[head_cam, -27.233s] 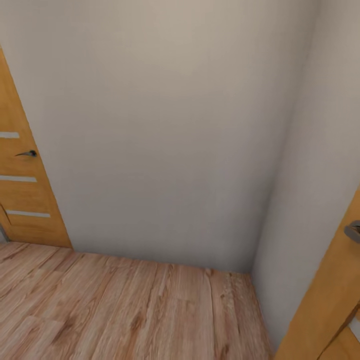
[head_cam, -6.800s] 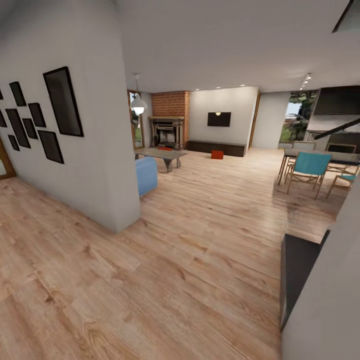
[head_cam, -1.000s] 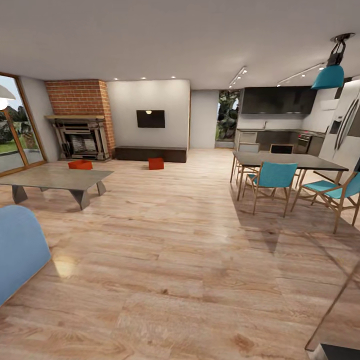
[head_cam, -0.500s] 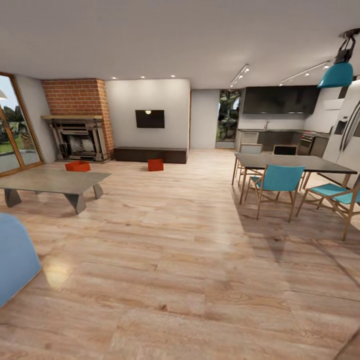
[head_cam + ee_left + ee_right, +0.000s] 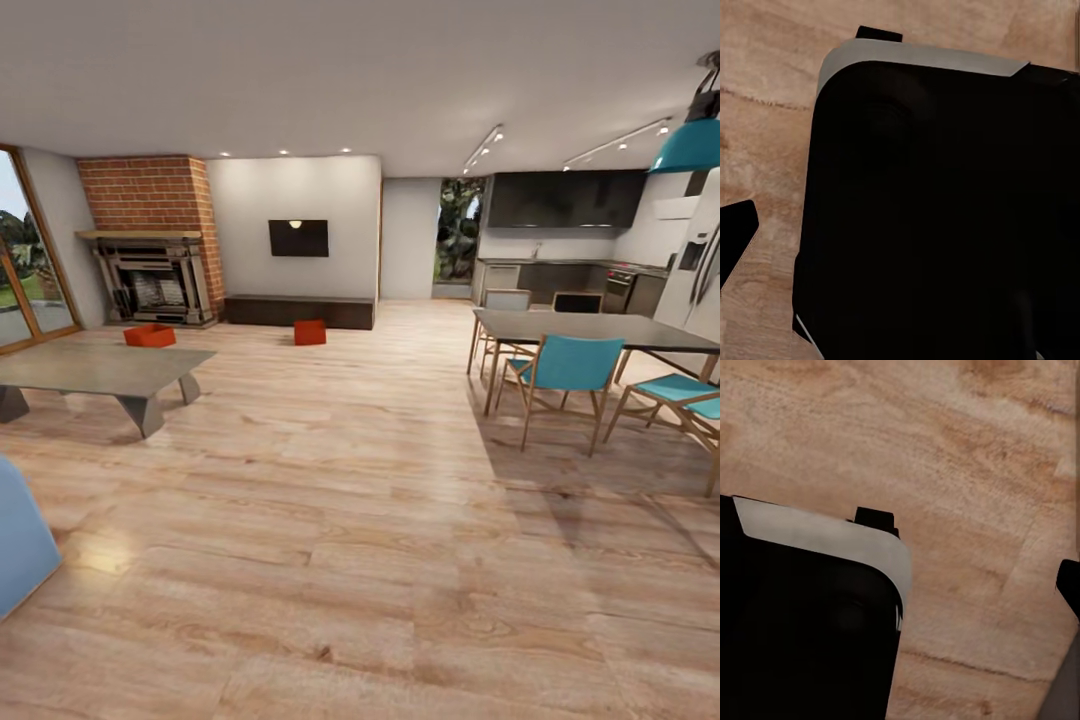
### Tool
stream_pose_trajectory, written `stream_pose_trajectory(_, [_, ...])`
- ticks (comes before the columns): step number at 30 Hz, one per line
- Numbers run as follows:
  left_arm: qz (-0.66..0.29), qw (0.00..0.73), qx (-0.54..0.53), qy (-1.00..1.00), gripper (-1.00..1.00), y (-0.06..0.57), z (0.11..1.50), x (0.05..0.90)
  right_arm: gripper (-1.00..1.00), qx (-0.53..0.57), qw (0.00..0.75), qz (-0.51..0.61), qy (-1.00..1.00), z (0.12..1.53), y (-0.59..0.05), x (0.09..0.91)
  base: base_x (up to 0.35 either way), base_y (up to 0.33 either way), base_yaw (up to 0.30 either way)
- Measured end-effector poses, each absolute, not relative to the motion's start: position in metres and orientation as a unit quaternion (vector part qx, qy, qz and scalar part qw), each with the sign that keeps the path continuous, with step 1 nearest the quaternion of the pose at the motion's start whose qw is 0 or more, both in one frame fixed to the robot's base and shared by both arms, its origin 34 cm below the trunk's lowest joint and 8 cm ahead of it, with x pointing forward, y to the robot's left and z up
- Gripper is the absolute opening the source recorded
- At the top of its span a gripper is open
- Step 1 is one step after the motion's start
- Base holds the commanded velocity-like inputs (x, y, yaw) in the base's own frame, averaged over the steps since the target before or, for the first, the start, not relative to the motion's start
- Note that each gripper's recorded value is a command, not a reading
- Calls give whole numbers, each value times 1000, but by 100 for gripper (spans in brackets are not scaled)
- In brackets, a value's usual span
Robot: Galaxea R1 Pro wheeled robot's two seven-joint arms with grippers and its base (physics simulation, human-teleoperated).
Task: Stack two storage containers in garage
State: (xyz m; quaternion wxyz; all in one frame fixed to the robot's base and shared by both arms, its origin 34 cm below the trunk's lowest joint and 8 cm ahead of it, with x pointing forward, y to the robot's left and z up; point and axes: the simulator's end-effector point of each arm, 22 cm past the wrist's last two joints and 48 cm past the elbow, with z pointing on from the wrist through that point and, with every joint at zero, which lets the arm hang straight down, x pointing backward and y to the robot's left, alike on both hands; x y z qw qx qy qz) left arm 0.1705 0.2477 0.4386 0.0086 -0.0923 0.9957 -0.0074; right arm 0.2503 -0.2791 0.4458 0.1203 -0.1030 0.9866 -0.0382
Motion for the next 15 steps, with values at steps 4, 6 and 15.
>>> stream_pose_trajectory(4, [-7, 8, -93, 996, 100, 248, 439, 170, 100, -102, 120, -38, 987, 446, -279, 250, 323, 0, 0])
stream_pose_trajectory(6, [-7, 8, -93, 996, 100, 248, 439, 170, 100, -102, 120, -38, 987, 446, -279, 250, 323, 0, 0])
stream_pose_trajectory(15, [-7, 8, -93, 996, 100, 248, 439, 170, 100, -102, 121, -38, 987, 446, -279, 250, 323, 0, 0])
